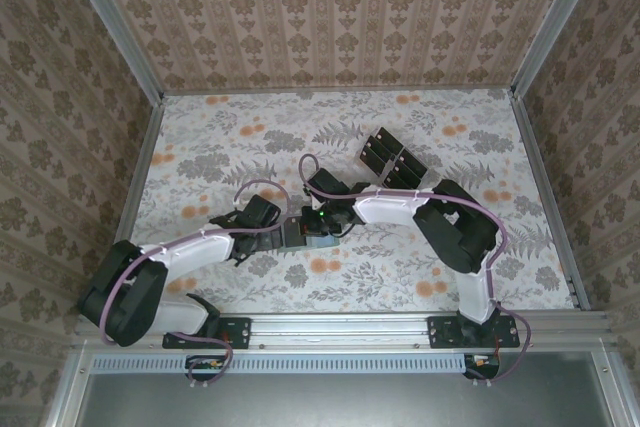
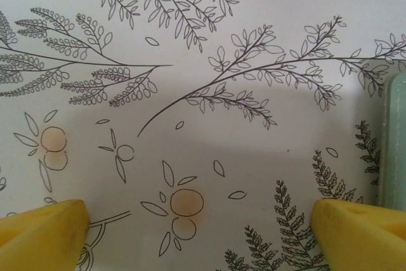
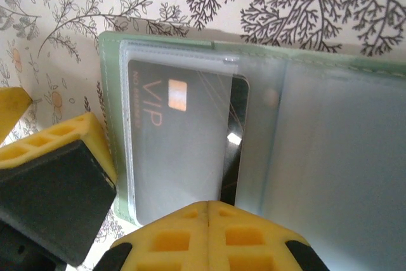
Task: Put the credit cards into the card holder
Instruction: Insert the credit card into the card slot.
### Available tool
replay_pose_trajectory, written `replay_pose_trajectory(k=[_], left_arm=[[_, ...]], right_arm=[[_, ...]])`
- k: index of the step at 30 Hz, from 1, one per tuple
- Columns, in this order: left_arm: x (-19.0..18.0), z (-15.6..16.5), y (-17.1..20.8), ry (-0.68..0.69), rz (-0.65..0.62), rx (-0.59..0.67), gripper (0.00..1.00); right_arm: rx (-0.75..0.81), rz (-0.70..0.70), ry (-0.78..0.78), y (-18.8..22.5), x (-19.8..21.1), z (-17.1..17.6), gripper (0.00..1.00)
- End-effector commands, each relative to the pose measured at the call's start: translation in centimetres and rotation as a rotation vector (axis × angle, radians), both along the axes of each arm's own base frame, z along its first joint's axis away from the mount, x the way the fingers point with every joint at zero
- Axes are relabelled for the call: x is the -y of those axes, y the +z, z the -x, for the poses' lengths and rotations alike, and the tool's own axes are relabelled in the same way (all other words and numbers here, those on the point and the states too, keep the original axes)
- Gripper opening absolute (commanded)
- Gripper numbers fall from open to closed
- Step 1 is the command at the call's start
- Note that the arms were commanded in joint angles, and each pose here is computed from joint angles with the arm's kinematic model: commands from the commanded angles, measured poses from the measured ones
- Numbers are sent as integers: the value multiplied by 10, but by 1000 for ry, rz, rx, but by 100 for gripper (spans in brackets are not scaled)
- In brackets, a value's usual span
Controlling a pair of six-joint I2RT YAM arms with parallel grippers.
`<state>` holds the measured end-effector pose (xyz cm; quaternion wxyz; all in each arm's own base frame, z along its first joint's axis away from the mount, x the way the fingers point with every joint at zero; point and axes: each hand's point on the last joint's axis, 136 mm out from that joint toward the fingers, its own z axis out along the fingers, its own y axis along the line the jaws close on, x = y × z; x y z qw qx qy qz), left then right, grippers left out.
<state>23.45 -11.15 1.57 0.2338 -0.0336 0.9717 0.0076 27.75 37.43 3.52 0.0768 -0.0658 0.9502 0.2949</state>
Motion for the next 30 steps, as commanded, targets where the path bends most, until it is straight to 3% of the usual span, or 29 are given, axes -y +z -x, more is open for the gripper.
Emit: replay_pose_trajectory(k=[1, 8, 10, 30], left_arm=[[-1, 1, 14, 0, 0, 12, 100], [1, 4, 35, -16, 49, 51, 100], [5, 4, 38, -22, 71, 52, 100], [37, -2, 39, -65, 72, 53, 100]], right_arm=[[91, -5, 9, 42, 9, -9, 8], [147, 107, 27, 45, 36, -22, 33], [156, 138, 39, 42, 40, -25, 36], [78, 229, 64, -15, 56, -35, 37]])
